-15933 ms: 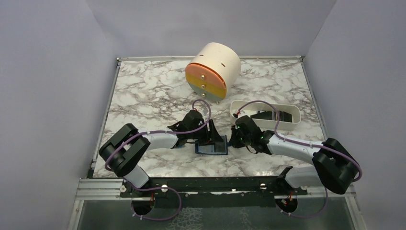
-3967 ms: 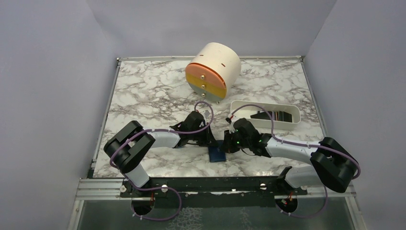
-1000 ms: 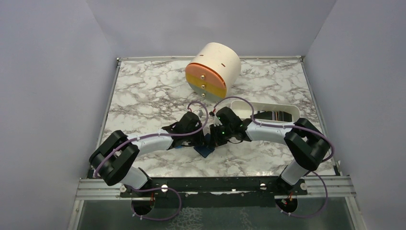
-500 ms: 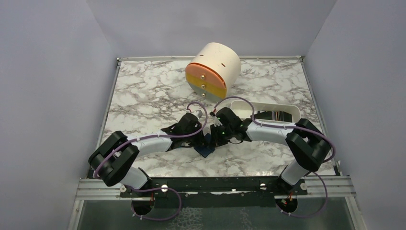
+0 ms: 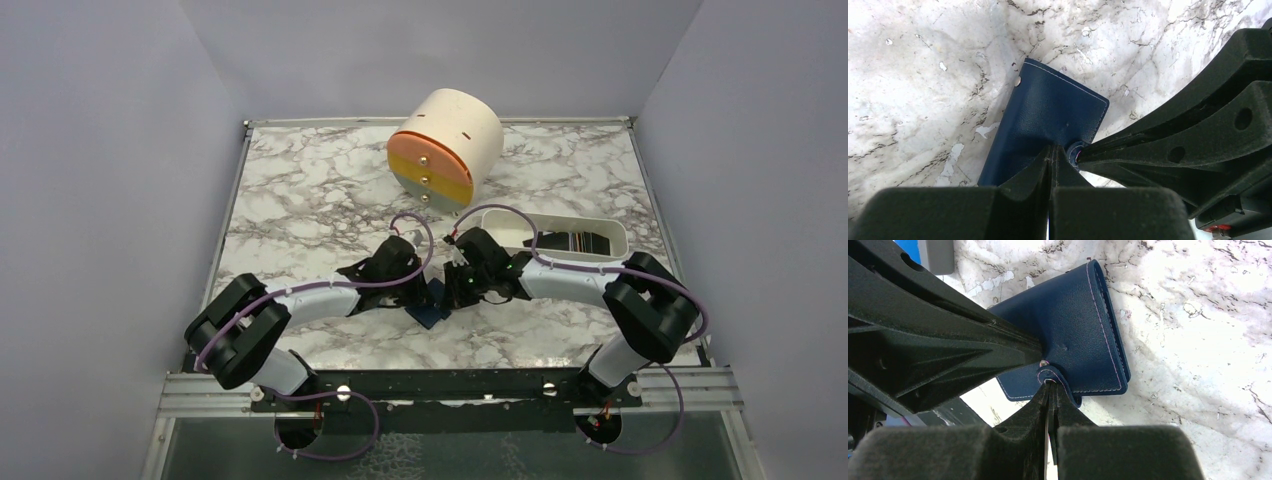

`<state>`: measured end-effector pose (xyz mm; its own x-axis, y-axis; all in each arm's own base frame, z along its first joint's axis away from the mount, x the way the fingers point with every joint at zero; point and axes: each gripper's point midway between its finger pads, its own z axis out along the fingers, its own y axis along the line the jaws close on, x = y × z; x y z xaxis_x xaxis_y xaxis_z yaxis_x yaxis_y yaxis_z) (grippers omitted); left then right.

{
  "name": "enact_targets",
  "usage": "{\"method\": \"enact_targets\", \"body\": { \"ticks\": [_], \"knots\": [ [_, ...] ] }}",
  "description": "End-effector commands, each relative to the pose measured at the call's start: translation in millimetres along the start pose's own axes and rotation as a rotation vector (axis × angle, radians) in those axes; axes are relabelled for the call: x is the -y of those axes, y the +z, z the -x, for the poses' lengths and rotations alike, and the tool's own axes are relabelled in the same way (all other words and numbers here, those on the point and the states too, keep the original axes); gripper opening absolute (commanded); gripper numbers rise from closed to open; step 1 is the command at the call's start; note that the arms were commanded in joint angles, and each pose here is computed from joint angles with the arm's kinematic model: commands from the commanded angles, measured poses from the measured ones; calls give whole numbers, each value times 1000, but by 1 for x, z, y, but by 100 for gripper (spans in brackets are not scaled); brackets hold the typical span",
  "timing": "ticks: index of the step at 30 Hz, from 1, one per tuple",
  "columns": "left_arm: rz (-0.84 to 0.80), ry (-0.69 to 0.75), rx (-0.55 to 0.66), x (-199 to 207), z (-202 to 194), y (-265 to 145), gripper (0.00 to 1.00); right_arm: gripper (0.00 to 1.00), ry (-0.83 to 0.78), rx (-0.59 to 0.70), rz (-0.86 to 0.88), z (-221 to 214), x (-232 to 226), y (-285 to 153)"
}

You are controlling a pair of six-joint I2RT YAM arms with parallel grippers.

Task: Put the credit cards into the card holder
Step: Close the card holder at the center of the board.

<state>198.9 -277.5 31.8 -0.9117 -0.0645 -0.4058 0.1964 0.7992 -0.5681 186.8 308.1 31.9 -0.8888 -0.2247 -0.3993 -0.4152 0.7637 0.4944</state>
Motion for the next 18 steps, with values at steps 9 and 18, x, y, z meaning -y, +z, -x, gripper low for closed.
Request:
{"method": "enact_targets", "body": {
  "ticks": [9, 18],
  "knots": [
    [196, 38, 23, -17, 15, -29, 7, 5, -45, 21, 25, -5, -3, -10],
    [245, 54, -11, -34, 8, -26, 18, 5, -53, 44, 44, 0, -8, -14]
  ]
}}
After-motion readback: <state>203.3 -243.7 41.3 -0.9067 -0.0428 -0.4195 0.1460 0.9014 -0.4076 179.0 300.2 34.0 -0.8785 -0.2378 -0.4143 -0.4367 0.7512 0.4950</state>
